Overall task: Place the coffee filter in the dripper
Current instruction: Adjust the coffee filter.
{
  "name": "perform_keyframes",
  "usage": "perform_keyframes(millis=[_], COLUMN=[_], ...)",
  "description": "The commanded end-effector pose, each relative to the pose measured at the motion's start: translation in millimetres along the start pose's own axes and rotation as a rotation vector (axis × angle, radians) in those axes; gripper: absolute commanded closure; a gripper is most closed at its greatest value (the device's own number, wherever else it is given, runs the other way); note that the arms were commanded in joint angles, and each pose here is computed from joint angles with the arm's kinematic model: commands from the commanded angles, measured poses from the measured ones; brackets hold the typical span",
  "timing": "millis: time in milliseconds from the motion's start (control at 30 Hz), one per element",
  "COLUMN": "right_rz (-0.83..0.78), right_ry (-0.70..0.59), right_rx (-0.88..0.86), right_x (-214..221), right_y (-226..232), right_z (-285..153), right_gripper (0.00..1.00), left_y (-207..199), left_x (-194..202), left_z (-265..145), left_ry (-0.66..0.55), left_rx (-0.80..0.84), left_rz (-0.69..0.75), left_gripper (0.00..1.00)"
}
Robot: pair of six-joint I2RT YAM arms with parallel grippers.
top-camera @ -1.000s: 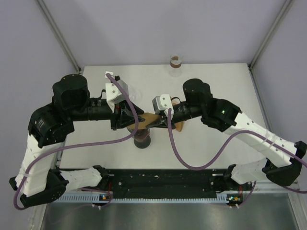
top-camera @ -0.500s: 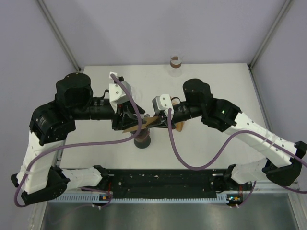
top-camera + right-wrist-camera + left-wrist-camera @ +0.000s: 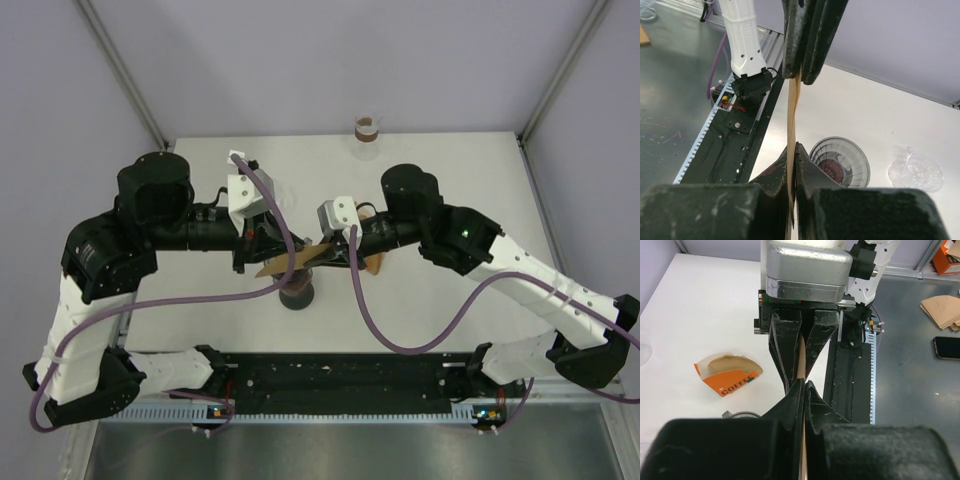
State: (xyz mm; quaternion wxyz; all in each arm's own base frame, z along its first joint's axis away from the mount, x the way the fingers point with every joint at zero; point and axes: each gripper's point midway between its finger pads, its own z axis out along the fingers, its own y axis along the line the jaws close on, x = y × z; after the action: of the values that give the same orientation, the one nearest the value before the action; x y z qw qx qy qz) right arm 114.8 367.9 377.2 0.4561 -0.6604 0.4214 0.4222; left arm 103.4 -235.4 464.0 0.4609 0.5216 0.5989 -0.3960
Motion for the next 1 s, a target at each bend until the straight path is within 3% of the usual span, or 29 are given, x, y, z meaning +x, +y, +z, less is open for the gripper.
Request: perform_keyframes(millis=[0, 400, 833, 867, 967], right_rz=[-0.025, -0.027, -0.024, -0.024, -0.022], right_ry=[-0.047, -0.043, -0.039, -0.038, -0.035], right_rx=[0.001, -0.008, 0.002, 0.003, 0.005], right_x=[-22.8, -20.4, -19.5, -19.4, -18.4], right_y=[2.2, 2.7, 1.4, 1.1, -0.3], right_z=[-6.2, -4.0, -4.4, -4.4, -3.1], right_gripper=[1.00, 1.00, 1.00, 1.00, 1.00], left_y=[7.0, 28.8, 8.3, 7.6, 0.4], left_x=[-14.6, -25.2, -13.5, -13.9, -21.8], left_z=[-1.5, -4.9, -2.5, -3.4, -6.5], left_ry=[-0.041, -0.061, -0.033, -0.033, -0.055], left_rx=[-0.043, -0.167, -0.053, -0.052, -0.022], left_rz=[0.011, 0.012, 0.017, 0.022, 0.028], left_gripper=[1.00, 1.00, 1.00, 0.99, 0.72])
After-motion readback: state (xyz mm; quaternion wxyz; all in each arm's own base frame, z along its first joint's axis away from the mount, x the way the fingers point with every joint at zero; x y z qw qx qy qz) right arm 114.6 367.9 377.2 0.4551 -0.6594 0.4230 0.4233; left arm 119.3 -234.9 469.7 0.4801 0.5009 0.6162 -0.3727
